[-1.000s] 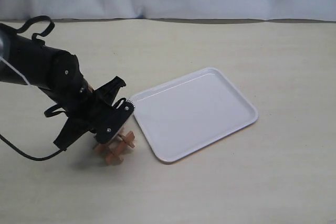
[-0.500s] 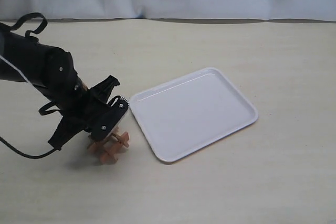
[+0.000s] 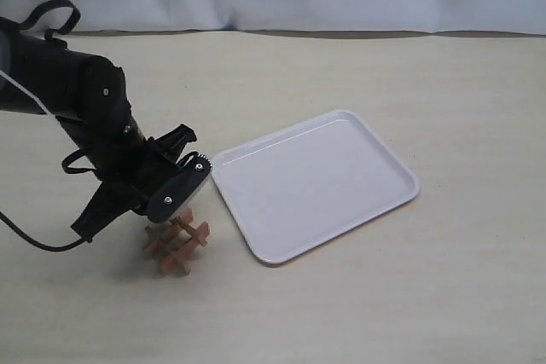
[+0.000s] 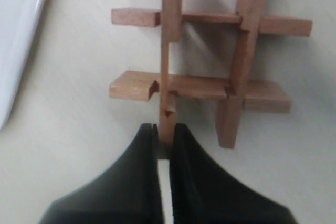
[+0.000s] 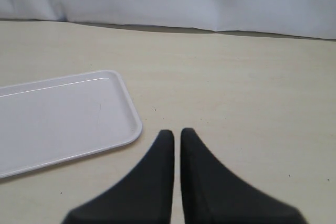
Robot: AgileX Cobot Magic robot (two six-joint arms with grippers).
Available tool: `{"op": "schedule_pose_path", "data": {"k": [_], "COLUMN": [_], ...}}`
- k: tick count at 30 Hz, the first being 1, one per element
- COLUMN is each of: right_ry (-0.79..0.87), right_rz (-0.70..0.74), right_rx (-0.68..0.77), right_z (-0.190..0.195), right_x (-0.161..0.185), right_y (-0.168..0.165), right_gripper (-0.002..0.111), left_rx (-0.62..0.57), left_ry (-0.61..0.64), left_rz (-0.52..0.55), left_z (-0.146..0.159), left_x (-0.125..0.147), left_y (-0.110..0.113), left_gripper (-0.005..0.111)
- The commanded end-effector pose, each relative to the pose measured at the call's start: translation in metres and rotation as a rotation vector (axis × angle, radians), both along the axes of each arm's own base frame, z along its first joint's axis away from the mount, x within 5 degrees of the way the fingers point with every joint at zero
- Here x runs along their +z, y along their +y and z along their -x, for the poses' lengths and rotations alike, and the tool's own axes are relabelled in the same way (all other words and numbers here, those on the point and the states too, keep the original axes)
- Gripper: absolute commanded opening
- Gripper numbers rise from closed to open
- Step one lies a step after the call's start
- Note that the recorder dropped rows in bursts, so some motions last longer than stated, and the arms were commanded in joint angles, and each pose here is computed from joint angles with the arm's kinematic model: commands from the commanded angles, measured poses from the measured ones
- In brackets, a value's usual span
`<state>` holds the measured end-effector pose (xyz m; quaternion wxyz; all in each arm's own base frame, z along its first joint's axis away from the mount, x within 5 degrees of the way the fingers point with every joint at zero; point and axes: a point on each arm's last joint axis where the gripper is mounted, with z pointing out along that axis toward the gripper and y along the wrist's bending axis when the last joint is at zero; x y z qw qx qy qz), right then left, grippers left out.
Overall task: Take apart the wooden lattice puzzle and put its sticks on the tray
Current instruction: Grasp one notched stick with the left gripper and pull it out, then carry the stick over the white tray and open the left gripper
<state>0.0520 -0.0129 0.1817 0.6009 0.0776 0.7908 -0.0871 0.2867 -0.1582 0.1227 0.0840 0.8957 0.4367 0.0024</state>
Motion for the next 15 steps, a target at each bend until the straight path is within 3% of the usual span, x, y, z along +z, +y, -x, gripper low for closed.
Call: {"op": "schedule_pose_path", "data": {"k": [1,6,9,11,15], "right_ry": [-0.007,-0.007,-0.007,-0.007,-0.007], "right_rz": [0.002,0.002,0.002,0.002,0.002], "right_rx": [-0.004,-0.004,-0.004,-0.004,-0.004], "right_z": [0.0,0.0,0.0,0.0,0.0], "right_x": [0.0,0.0,0.0,0.0,0.0], "right_y": [0.0,0.0,0.0,0.0,0.0], "right_gripper": [0.004,0.004,0.004,0.004,0.004], "left_rx": [0.014,0.086,0.201,0.29,0.337], "left_ry": [-0.009,-0.067,-0.095,-0.086,-0.12], "left_rz": [0.012,0.061,0.121,0.167,0.262], "left_z": [-0.004,-0.014,-0.02,-0.024,-0.026], "left_x": [0.005,0.025,0.039,0.042,0.044], "left_y": [-0.002,-0.008,-0.012,-0.016,-0.03], "left_gripper": [0.0,0.0,0.0,0.0,0.0]}}
